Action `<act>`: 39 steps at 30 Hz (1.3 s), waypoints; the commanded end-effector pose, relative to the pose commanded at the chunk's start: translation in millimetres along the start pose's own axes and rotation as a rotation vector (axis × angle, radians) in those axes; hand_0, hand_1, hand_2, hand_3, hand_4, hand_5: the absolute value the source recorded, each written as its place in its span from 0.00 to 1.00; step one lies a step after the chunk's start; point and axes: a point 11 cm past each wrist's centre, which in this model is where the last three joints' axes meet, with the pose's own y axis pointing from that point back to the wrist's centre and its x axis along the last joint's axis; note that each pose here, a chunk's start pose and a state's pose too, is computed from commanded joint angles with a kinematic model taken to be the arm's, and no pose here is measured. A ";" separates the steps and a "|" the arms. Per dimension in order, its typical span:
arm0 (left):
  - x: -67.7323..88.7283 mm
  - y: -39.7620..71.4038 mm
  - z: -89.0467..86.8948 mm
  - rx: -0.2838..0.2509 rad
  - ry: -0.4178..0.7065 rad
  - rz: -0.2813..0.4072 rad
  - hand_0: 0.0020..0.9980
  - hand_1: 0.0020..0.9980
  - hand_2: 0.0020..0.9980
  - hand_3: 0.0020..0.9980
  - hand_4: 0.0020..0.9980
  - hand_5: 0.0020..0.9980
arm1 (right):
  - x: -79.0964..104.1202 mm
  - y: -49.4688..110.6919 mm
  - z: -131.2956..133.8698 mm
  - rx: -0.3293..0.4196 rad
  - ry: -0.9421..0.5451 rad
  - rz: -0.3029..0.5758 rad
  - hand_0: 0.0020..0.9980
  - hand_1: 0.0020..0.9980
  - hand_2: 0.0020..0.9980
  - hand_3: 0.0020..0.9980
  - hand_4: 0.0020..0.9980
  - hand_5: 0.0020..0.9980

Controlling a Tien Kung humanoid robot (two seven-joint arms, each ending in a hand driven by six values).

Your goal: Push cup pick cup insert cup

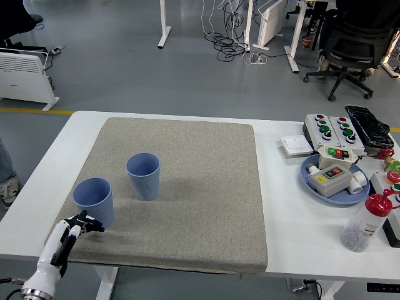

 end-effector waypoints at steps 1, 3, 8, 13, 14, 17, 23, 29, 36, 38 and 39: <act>-0.6 -0.9 -0.3 0.000 0.000 -0.001 0.61 0.53 0.47 0.43 0.56 1.00 | 0.0 0.0 0.1 0.000 0.000 0.000 0.69 0.61 0.65 0.59 0.12 0.53; -2.0 -4.9 -2.3 0.003 0.000 -0.004 0.61 0.53 0.47 0.43 0.56 1.00 | 0.0 -0.1 0.3 0.000 0.002 0.000 0.69 0.61 0.65 0.59 0.12 0.53; -0.5 -9.9 -5.3 0.008 -0.009 0.001 0.62 0.53 0.47 0.43 0.56 1.00 | -0.5 -0.3 1.5 -0.002 0.001 -0.001 0.69 0.61 0.65 0.59 0.12 0.53; 2.2 -18.3 -6.8 0.012 -0.032 -0.004 0.62 0.53 0.47 0.43 0.56 1.00 | -1.8 -0.1 1.5 -0.002 0.000 -0.004 0.69 0.61 0.65 0.59 0.12 0.53; 2.9 -20.2 -6.9 0.011 -0.035 -0.004 0.61 0.53 0.47 0.43 0.56 1.00 | -2.1 -0.1 1.2 -0.001 0.000 -0.004 0.69 0.61 0.65 0.59 0.12 0.53; 5.3 -25.0 -6.5 0.008 -0.043 0.000 0.61 0.53 0.47 0.43 0.56 1.00 | -2.8 -0.1 1.6 -0.002 0.000 -0.005 0.69 0.61 0.65 0.59 0.12 0.53; 6.2 -36.9 -3.6 -0.002 -0.053 -0.003 0.61 0.53 0.47 0.43 0.56 1.00 | -4.4 -0.2 3.4 -0.006 0.002 -0.008 0.69 0.61 0.65 0.59 0.12 0.53; 7.1 -50.4 0.0 -0.014 -0.049 0.007 0.62 0.53 0.48 0.43 0.56 1.00 | -5.8 -0.1 3.9 -0.009 0.005 -0.009 0.69 0.61 0.65 0.59 0.12 0.53; 1.0 -67.3 1.2 -0.017 -0.037 -0.001 0.62 0.53 0.48 0.43 0.56 1.00 | -6.8 0.0 4.2 -0.011 0.008 -0.009 0.69 0.61 0.65 0.59 0.12 0.53; -1.6 -73.3 0.7 -0.015 -0.029 -0.003 0.62 0.53 0.48 0.44 0.56 1.00 | -7.0 -0.1 4.8 -0.012 0.010 -0.009 0.69 0.61 0.65 0.59 0.12 0.53; -2.1 -74.6 0.7 -0.014 -0.027 -0.003 0.62 0.53 0.48 0.44 0.56 1.00 | -7.0 -0.1 5.0 -0.013 0.010 -0.009 0.69 0.61 0.65 0.59 0.12 0.53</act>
